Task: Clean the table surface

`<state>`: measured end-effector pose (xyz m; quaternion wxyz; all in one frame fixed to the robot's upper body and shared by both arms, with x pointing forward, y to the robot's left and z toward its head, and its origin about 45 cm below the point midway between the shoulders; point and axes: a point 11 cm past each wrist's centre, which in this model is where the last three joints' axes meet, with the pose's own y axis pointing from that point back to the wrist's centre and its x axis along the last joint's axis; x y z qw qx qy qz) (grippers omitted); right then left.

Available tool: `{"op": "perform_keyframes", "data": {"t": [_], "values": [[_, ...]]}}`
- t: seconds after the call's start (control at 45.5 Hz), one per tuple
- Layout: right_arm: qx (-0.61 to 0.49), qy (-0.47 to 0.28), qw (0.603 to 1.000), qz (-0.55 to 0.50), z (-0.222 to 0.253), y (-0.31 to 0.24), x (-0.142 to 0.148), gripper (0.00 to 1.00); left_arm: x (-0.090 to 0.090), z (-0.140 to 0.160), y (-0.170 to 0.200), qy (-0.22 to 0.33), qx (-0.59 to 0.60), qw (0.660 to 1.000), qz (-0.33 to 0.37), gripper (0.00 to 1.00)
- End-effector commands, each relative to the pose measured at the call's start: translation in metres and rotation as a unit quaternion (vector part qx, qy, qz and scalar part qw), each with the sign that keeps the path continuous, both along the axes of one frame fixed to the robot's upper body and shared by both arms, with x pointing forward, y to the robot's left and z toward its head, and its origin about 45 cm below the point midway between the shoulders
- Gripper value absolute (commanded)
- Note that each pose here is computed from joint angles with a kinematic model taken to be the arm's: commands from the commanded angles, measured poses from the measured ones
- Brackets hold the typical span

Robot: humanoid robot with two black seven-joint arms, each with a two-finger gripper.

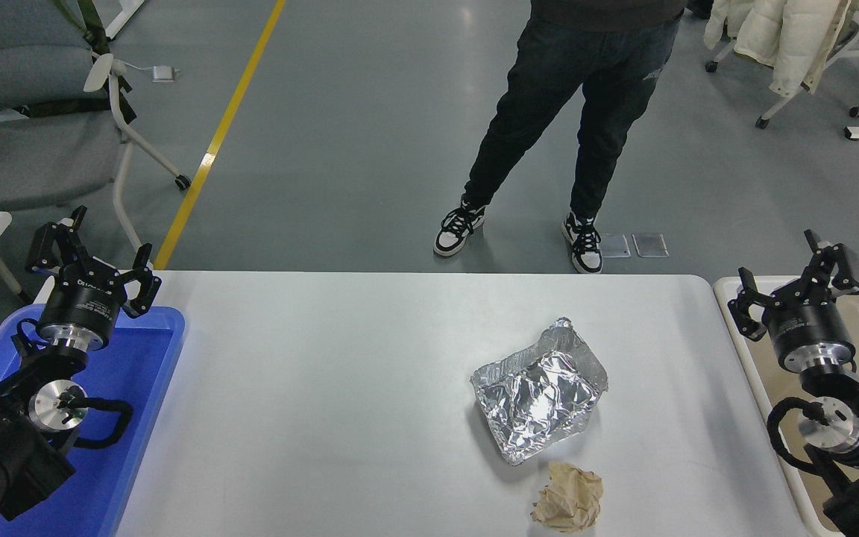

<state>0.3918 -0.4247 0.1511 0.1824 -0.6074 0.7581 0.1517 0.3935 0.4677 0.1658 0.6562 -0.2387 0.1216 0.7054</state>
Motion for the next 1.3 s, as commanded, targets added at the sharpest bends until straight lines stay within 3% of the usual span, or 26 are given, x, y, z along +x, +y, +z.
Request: {"op": "perform_keyframes", "data": {"t": [0.0, 0.352, 0.505, 0.747, 1.033, 1.275], "values": [[0.006, -0.016, 1.000, 0.008, 0.007, 0.011, 0.009, 1.00, 0.000, 0.000, 0.000, 0.000, 0.000, 1.000, 0.000, 1.00], [-0.025, 0.002, 0.997, 0.076, 0.003, 0.046, 0.011, 1.00, 0.000, 0.000, 0.000, 0.000, 0.000, 1.000, 0.000, 1.00], [-0.063, -0.008, 0.990, 0.128, 0.032, 0.046, 0.010, 1.00, 0.000, 0.000, 0.000, -0.001, -0.001, 1.000, -0.001, 1.00], [-0.201, 0.025, 0.950, 0.238, 0.032, 0.082, 0.012, 1.00, 0.000, 0.000, -0.001, 0.000, 0.000, 1.000, -0.001, 1.00], [-0.339, 0.149, 0.837, 0.402, 0.013, 0.142, 0.013, 1.00, 0.000, 0.000, -0.001, -0.001, 0.000, 1.000, -0.002, 1.00], [-0.469, 0.153, 0.752, 0.437, 0.043, 0.151, 0.035, 1.00, 0.001, 0.001, 0.000, -0.001, 0.000, 1.000, -0.002, 1.00]]}}
